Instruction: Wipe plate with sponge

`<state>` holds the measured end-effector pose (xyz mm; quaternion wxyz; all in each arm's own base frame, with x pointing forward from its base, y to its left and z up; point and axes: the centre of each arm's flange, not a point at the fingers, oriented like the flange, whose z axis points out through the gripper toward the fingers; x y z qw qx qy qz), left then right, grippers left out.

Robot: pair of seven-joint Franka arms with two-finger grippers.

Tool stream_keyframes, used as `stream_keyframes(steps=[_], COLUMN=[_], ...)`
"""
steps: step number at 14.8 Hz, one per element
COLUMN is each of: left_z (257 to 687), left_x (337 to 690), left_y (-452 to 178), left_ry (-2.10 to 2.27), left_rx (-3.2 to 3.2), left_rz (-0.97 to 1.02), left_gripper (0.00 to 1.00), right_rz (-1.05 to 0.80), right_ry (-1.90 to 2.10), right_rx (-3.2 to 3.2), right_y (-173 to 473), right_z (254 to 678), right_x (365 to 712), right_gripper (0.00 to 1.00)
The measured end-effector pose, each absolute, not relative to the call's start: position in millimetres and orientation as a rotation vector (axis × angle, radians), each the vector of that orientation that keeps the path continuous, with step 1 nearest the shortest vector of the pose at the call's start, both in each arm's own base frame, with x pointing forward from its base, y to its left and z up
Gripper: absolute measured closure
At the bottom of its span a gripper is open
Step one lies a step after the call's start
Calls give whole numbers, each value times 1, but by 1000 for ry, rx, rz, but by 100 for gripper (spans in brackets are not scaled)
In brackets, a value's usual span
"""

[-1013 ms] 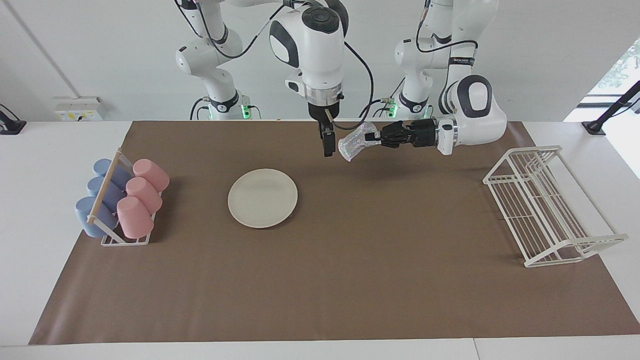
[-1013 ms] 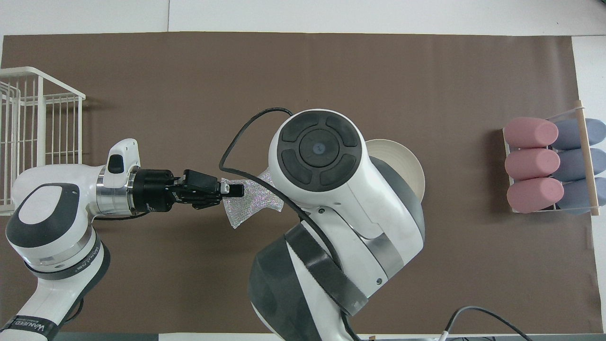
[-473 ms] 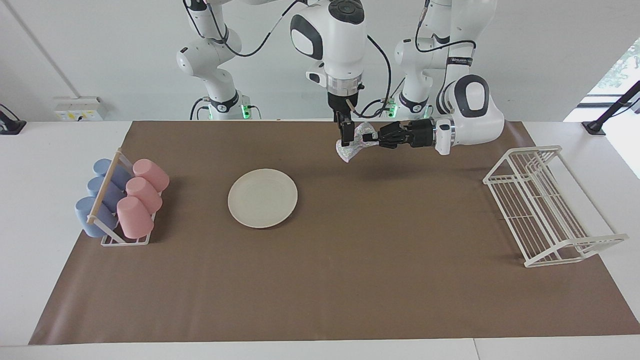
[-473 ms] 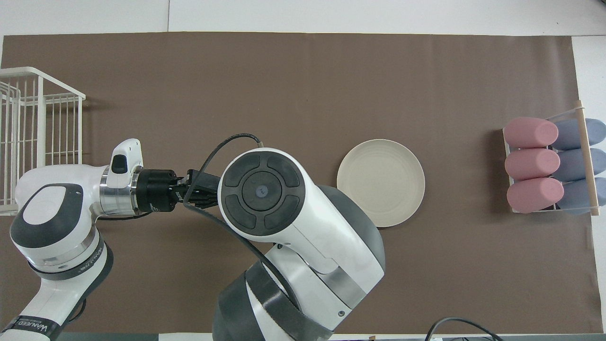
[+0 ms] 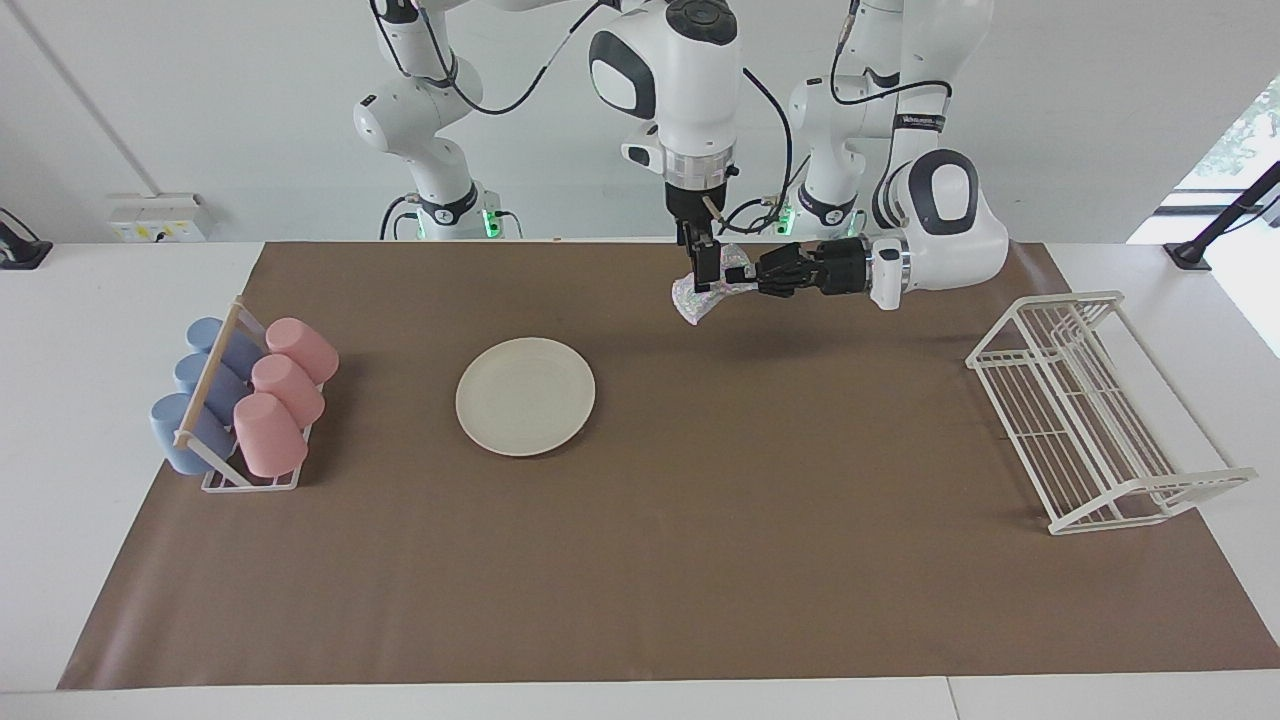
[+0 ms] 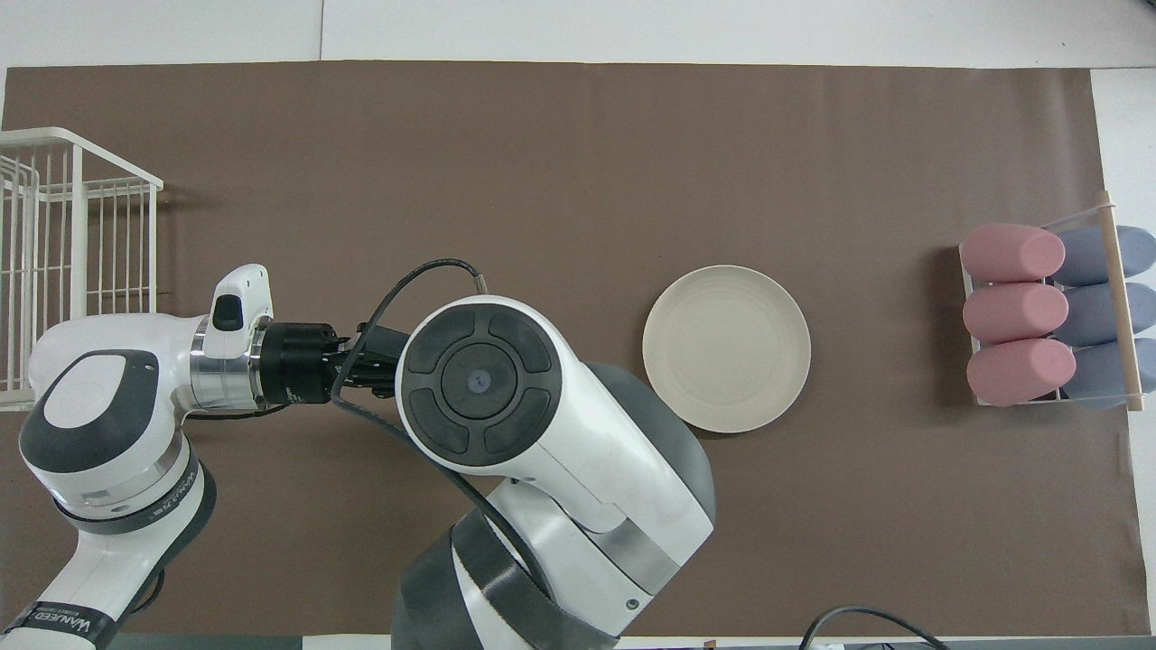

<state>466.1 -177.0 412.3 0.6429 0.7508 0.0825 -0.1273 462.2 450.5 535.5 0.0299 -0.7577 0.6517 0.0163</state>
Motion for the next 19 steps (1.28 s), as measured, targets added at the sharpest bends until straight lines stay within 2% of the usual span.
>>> stream_keyframes(steps=[13, 15, 16, 17, 19], left_z=[412, 412, 412, 412, 412], left_x=[466, 466, 466, 466, 466], left_y=[-177, -177, -177, -177, -177], left_ry=[187, 187, 187, 187, 188], left_rx=[1710, 1710, 1710, 1710, 1710], left_rz=[-290, -290, -290, -290, -290], left_gripper=[94, 94, 94, 94, 94], right_rz=[27, 27, 28, 28, 34], right_ry=[1974, 1976, 1976, 1977, 1979], right_rx=[-2235, -2236, -2236, -2236, -2235], right_y=[457, 457, 457, 457, 457], right_z=[530, 528, 527, 527, 527], right_x=[477, 477, 477, 477, 477], right_gripper=[0, 15, 16, 22, 45])
